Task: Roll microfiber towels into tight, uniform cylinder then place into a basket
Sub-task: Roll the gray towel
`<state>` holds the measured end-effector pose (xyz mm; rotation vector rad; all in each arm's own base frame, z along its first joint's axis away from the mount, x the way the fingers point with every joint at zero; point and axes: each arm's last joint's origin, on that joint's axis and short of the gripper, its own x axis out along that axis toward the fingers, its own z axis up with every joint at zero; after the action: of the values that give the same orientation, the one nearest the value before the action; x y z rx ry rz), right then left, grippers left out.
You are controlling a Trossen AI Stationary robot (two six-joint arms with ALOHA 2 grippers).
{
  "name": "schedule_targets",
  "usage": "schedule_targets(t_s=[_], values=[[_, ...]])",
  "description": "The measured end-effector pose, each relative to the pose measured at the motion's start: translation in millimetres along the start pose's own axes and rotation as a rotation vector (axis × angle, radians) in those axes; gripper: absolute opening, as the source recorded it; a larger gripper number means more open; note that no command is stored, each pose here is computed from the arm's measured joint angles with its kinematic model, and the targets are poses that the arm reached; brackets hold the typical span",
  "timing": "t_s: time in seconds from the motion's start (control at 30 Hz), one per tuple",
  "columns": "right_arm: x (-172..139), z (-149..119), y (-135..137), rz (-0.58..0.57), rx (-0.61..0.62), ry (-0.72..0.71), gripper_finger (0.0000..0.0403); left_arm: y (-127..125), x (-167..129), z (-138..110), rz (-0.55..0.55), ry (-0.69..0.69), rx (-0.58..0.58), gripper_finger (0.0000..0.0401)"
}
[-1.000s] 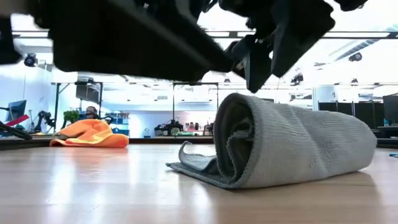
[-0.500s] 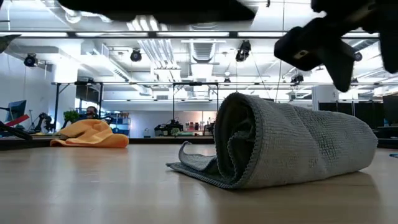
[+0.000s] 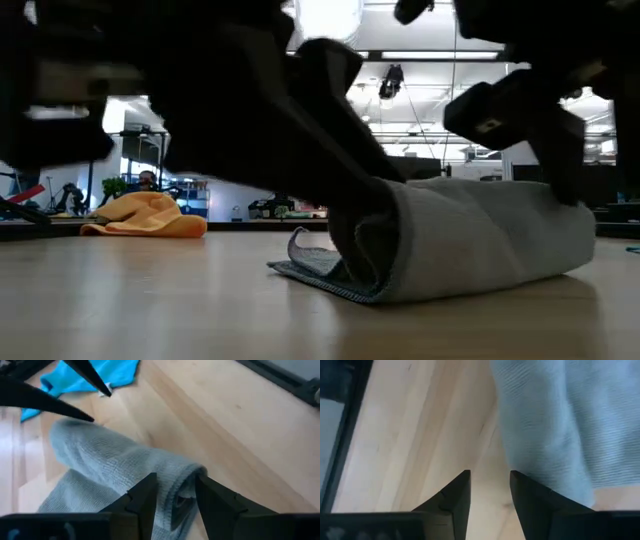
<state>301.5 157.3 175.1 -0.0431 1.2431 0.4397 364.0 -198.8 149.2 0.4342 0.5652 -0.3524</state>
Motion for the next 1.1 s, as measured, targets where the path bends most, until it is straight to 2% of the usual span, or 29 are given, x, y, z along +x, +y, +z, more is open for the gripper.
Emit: schedule_targets(t_s=[0.13,0.33,0.6,0.73,0.9,1.1], values=[[-3,4,-18,-0.02,0.007,-0.019,0.0128,-1,0,-1,-0.01,0.004,-0.008,0.012],[6,4,-38,-0.038,0.004,-0.012,0.0128,-4,1,-16,-0.026,0.055,-0.064,0.012],[28,6,-48,-0.04,-0.017,-0.012,0.0128,-8,0,-41,-0.009,0.113,-0.057,0.012],[24,6,-47,-0.037,-0.033,-0.016,0.0128,-7,-1,-39,0.006,0.118,-0.075,0.012],[1,9,-34,-0.024,-0.067,-0.082,0.0128,-3,-5,-34,0.011,0.11,-0.081,0.012],[-6,8,2,-0.013,-0.24,-0.122,0.0156,2,-16,-21,0.02,0.065,-0.093,0.012]])
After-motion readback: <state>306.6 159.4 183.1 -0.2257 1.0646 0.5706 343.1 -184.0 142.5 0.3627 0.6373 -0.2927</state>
